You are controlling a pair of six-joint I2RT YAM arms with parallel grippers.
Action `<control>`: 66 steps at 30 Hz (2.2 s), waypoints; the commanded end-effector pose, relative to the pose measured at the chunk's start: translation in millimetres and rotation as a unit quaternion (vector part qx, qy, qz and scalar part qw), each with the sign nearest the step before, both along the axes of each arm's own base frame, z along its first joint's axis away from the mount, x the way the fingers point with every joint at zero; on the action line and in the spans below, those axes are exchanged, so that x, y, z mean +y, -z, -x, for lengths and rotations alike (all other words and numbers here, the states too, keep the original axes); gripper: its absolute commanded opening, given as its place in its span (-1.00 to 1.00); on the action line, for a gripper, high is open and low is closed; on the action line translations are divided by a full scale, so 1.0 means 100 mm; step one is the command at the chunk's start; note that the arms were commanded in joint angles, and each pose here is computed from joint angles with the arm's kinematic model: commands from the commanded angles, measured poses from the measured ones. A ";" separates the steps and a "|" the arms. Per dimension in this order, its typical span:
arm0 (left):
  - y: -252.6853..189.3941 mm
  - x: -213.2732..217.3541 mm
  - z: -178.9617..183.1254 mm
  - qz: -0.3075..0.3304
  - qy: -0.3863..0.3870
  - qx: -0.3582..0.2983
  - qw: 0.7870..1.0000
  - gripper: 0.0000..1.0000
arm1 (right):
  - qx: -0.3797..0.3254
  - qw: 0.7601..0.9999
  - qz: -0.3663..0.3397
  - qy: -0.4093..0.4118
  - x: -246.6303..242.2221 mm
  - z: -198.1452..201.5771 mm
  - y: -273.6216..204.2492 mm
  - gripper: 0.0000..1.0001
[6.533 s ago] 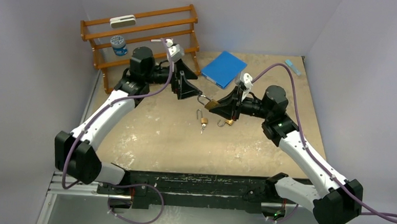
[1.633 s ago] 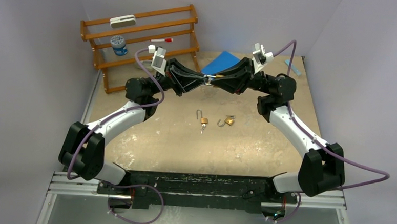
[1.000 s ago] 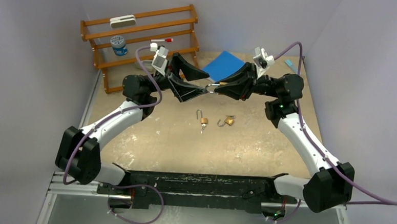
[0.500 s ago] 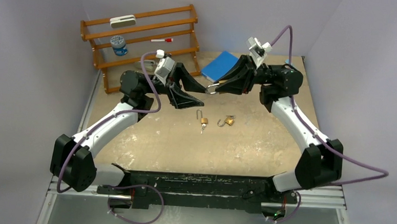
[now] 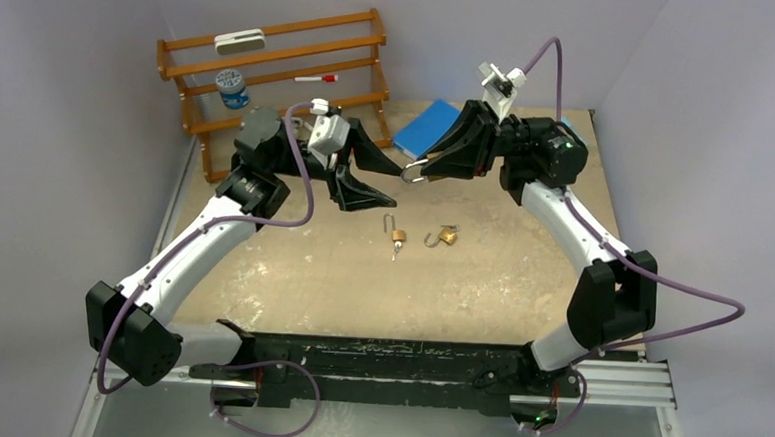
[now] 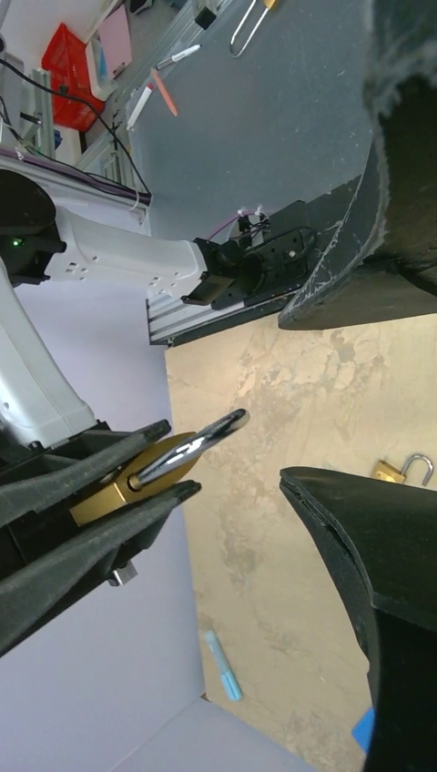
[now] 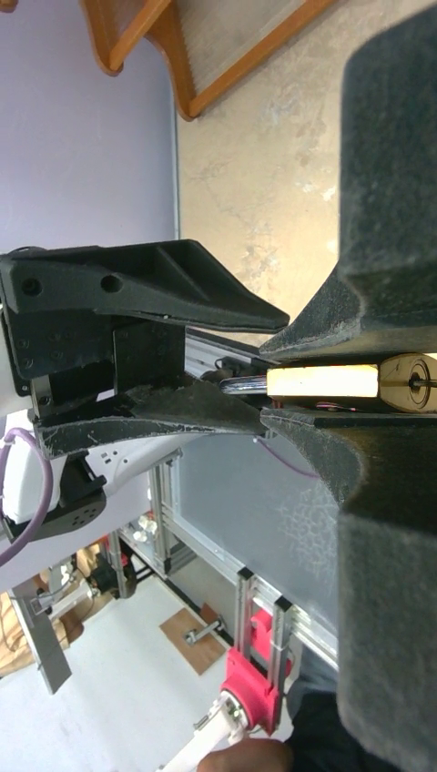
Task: Lock with the key
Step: Lock the lock.
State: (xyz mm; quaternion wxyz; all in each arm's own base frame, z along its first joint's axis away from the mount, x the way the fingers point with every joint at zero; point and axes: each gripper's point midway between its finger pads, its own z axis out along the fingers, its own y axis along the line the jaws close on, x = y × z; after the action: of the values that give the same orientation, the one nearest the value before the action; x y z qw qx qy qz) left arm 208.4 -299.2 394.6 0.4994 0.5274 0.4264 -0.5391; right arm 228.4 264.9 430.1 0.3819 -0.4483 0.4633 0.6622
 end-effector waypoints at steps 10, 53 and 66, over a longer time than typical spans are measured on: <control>-0.68 0.01 0.15 0.127 0.029 0.010 0.991 0.13 | -0.109 0.993 -0.037 0.018 -0.06 0.15 -0.20 -1.00; -0.48 -0.11 0.00 0.102 0.026 0.040 0.994 -0.30 | -0.140 0.989 -0.050 0.021 -0.01 0.00 -0.42 -1.00; -0.44 -0.12 0.00 0.100 0.027 0.044 0.994 -1.00 | -0.138 0.989 -0.049 0.019 -0.01 -0.01 -0.41 -1.00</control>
State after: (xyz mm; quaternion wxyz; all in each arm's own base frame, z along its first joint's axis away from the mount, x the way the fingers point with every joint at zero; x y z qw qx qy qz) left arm 214.9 -312.7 426.3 0.4950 0.4499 0.4051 -0.6233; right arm 236.3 267.0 446.7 0.4392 -0.5010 0.4168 0.6184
